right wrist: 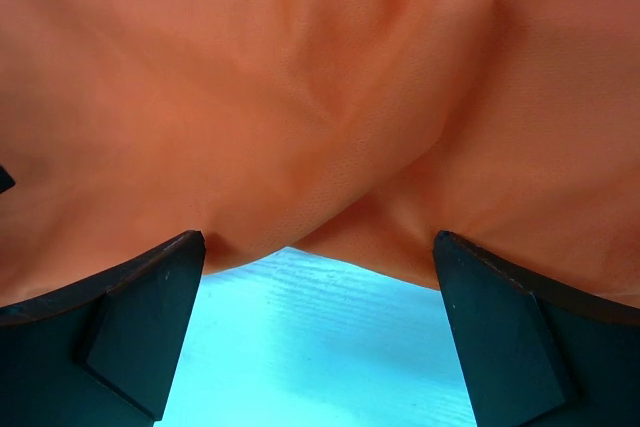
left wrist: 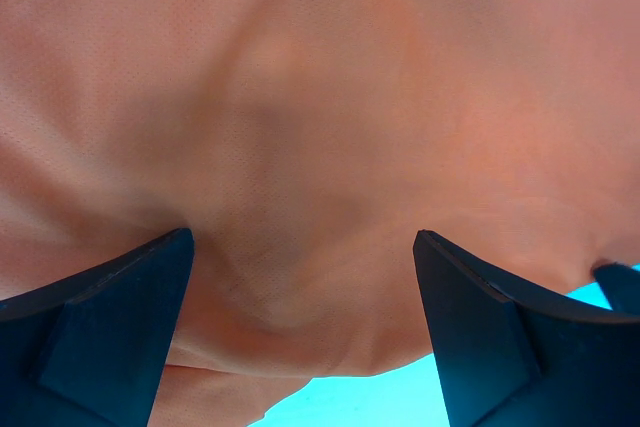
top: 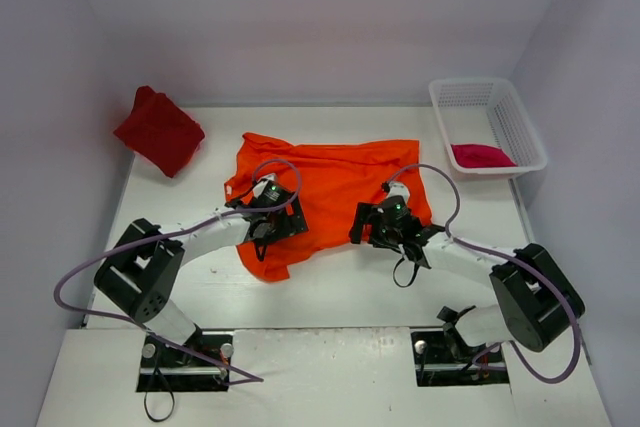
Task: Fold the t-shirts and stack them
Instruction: Flatten out the tshirt
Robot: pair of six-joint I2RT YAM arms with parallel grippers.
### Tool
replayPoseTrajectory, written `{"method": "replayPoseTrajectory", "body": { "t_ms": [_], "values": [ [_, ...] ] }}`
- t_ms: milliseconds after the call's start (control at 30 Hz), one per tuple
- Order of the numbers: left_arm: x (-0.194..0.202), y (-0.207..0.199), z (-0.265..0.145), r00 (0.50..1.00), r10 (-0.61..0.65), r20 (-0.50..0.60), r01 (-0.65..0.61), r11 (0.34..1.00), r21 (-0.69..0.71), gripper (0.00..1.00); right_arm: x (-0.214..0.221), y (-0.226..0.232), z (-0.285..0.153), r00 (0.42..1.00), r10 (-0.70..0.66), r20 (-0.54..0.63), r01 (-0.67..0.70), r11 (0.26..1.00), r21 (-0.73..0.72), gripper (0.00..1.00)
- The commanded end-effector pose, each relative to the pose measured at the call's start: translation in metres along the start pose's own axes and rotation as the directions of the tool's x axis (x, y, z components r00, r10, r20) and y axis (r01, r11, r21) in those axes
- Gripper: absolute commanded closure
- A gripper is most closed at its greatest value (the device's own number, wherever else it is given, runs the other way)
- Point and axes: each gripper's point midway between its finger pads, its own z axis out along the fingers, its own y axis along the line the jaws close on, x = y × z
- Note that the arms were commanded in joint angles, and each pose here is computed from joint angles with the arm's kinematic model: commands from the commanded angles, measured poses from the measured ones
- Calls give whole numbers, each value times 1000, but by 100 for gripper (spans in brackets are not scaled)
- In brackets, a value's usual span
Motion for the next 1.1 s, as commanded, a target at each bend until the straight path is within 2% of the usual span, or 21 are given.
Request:
{"method": "replayPoseTrajectory", "body": {
  "t_ms": [0, 733, 1067],
  "values": [
    [-2, -6, -5, 1000, -19, 6, 19, 999, 31, 13, -1, 5, -5, 999, 28, 28, -28, 1000, 14, 5],
    [27, 34, -28, 999, -28, -29, 27, 999, -29, 13, 37, 12, -34, 1000, 13, -25, -12, 999, 42, 5],
    [30, 57, -68, 999, -38, 19, 38, 998, -44, 13, 57, 29, -54, 999, 32, -32, -31, 999, 18, 5]
  ]
}}
